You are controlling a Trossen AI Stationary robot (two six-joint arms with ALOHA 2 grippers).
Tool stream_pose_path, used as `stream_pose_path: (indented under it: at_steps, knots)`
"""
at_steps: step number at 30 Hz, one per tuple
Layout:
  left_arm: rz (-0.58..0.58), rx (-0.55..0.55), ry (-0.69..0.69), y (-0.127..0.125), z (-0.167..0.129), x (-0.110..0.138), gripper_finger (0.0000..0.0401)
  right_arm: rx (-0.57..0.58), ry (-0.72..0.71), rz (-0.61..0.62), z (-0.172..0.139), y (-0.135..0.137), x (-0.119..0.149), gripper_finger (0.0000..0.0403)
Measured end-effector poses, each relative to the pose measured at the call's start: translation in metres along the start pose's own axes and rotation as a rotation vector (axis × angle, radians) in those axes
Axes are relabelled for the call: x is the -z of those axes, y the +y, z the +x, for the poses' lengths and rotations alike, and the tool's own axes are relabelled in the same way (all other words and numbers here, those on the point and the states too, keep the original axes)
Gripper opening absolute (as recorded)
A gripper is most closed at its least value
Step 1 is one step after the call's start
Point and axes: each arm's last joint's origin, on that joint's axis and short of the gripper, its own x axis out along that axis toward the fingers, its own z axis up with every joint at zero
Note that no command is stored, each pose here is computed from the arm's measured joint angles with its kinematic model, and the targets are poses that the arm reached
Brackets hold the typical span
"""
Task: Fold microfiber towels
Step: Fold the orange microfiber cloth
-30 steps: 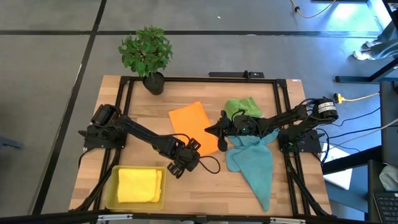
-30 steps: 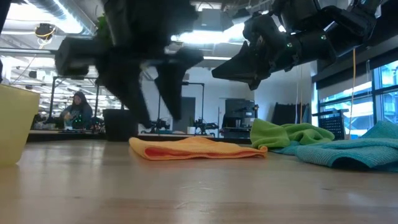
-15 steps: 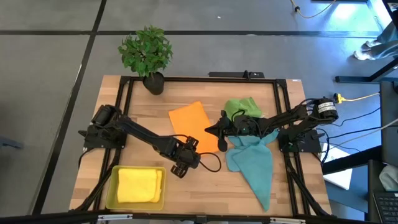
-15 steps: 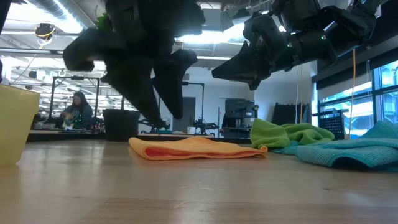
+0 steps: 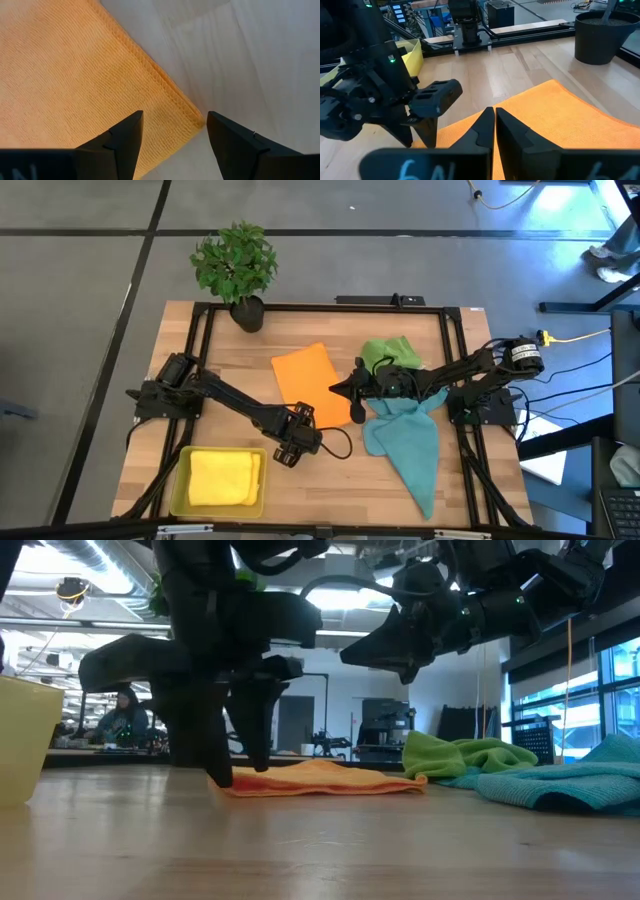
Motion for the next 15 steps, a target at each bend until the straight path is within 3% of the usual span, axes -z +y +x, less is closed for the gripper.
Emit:
stream_pose_path:
  at_steps: [11, 15]
  knots:
    - [0.053, 0.001, 0.002, -0.011, -0.008, 0.001, 0.0212, 0.000, 0.000, -0.001, 0.000, 0.000, 0.000, 0.0019]
    - [0.047, -0.006, 0.020, -0.009, 0.003, 0.001, 0.0212, 0.000, 0.000, 0.000, 0.000, 0.000, 0.000, 0.0019]
